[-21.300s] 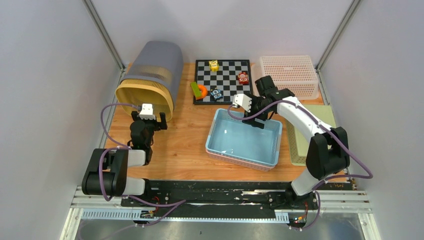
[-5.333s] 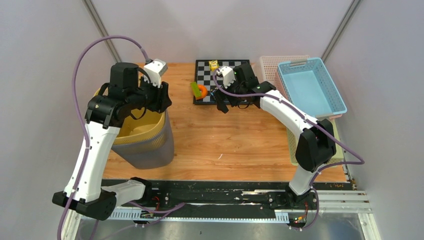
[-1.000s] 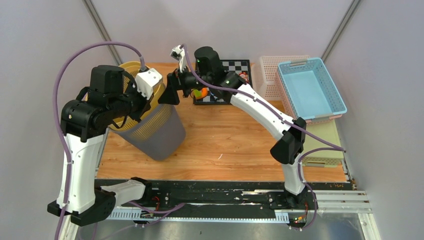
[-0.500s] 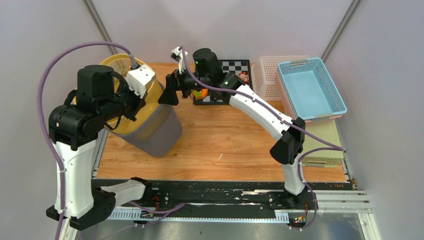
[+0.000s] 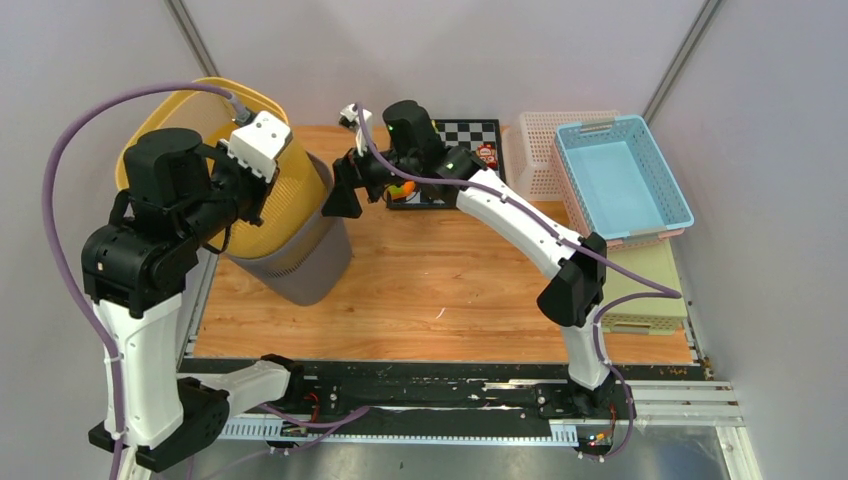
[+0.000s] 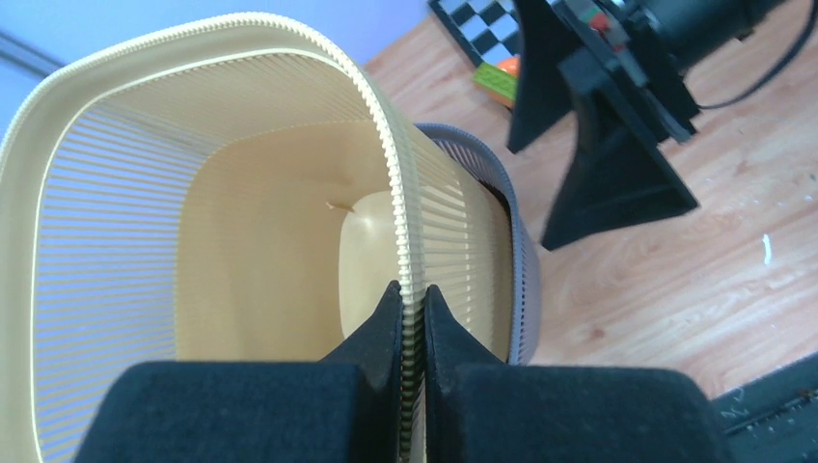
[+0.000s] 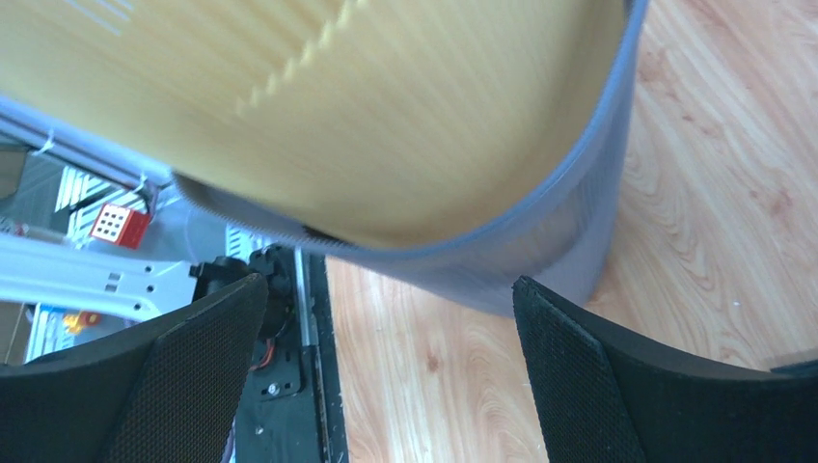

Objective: Turn the large container upside down
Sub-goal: Pick up the container from the container, then place the container at the center of the board.

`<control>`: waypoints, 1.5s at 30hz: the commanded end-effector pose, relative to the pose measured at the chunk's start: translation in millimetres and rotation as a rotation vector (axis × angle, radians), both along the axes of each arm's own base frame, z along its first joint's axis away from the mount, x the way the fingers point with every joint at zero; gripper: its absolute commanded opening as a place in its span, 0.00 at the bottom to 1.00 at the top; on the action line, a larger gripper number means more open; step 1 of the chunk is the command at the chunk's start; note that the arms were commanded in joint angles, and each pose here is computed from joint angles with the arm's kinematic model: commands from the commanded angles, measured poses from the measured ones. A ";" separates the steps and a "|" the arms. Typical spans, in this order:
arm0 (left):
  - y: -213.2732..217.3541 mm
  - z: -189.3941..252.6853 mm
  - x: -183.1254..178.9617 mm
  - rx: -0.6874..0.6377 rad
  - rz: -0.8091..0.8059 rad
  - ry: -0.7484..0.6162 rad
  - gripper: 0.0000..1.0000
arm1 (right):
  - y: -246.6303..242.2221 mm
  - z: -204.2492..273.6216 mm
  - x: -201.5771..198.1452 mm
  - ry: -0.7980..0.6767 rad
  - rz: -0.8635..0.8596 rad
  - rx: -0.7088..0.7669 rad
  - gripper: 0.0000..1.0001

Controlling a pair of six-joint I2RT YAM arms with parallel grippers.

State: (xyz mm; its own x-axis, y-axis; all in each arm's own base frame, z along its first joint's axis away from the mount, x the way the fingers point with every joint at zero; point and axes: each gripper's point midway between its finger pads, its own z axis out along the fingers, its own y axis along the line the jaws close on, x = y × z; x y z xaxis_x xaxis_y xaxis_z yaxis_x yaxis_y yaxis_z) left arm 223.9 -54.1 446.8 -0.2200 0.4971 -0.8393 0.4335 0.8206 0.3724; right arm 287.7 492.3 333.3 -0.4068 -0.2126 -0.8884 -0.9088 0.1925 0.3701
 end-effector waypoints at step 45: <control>-121.1 213.9 -23.9 -1.064 -0.685 -0.296 0.00 | -316.8 23.4 24.0 -0.126 -0.404 0.074 1.00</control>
State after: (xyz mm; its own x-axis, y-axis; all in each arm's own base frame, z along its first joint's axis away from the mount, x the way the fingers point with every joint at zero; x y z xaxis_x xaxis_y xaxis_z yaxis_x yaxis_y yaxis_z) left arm 233.3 -168.9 604.6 -0.0292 -0.3666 -0.9299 0.7929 0.5580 -0.2449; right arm 327.7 187.9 348.1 -0.3955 0.0084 -0.9184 -0.7655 0.5495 0.3346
